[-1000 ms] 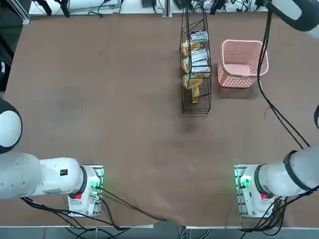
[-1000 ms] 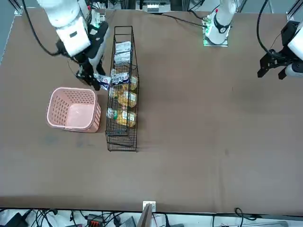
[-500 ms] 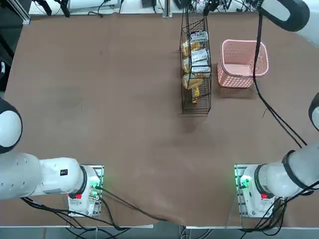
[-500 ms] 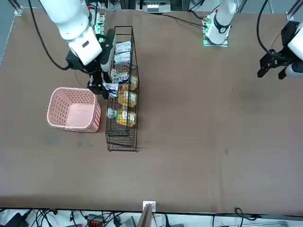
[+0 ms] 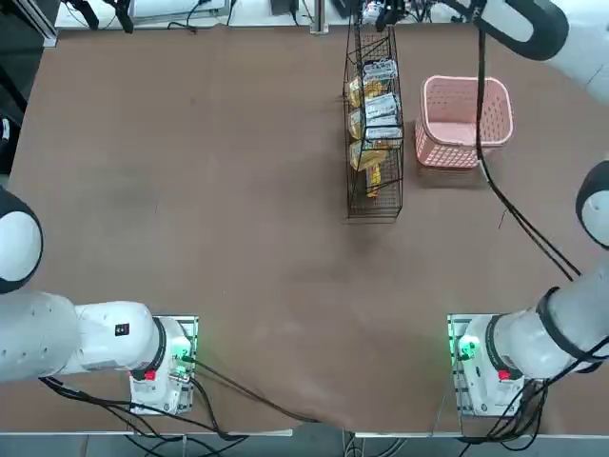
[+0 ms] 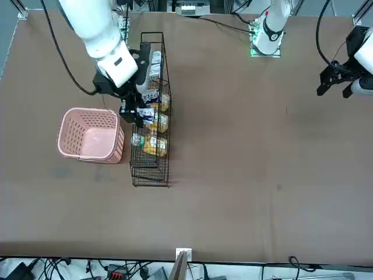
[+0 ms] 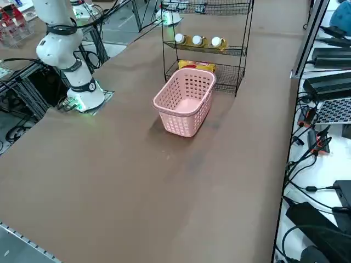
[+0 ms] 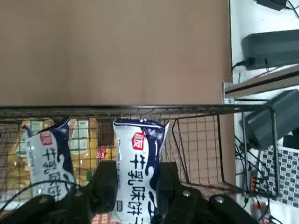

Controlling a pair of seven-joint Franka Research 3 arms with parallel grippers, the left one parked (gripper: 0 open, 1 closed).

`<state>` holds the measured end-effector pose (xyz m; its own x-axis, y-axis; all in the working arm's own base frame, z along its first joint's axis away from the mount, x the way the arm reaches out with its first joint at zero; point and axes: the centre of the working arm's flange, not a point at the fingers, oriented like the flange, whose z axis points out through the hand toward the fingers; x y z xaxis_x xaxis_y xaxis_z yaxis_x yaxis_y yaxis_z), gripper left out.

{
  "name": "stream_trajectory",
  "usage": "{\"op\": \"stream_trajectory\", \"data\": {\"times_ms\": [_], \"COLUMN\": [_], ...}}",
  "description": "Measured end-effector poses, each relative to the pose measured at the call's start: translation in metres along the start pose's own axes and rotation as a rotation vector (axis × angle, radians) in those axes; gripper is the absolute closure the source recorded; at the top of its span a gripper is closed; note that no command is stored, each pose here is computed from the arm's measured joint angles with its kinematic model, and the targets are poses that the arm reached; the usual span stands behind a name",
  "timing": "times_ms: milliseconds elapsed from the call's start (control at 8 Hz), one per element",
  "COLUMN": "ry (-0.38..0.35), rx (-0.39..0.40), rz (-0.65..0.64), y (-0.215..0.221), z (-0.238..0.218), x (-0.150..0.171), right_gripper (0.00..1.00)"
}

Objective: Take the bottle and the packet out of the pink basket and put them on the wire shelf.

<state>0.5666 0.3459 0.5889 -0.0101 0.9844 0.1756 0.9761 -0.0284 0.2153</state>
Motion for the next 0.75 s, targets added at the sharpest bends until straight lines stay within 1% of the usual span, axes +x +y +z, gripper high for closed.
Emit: {"op": "stream_trajectory", "data": {"times_ms": [500,750], "ry": [0.000,-0.005], "rx": [0.022,0.030], "rz": [-0.071,-0.084], "y": [0.004,0.006], "z": [0.024,0.031], "x": [0.002,0.000], "right_gripper": [0.55,0.55]}}
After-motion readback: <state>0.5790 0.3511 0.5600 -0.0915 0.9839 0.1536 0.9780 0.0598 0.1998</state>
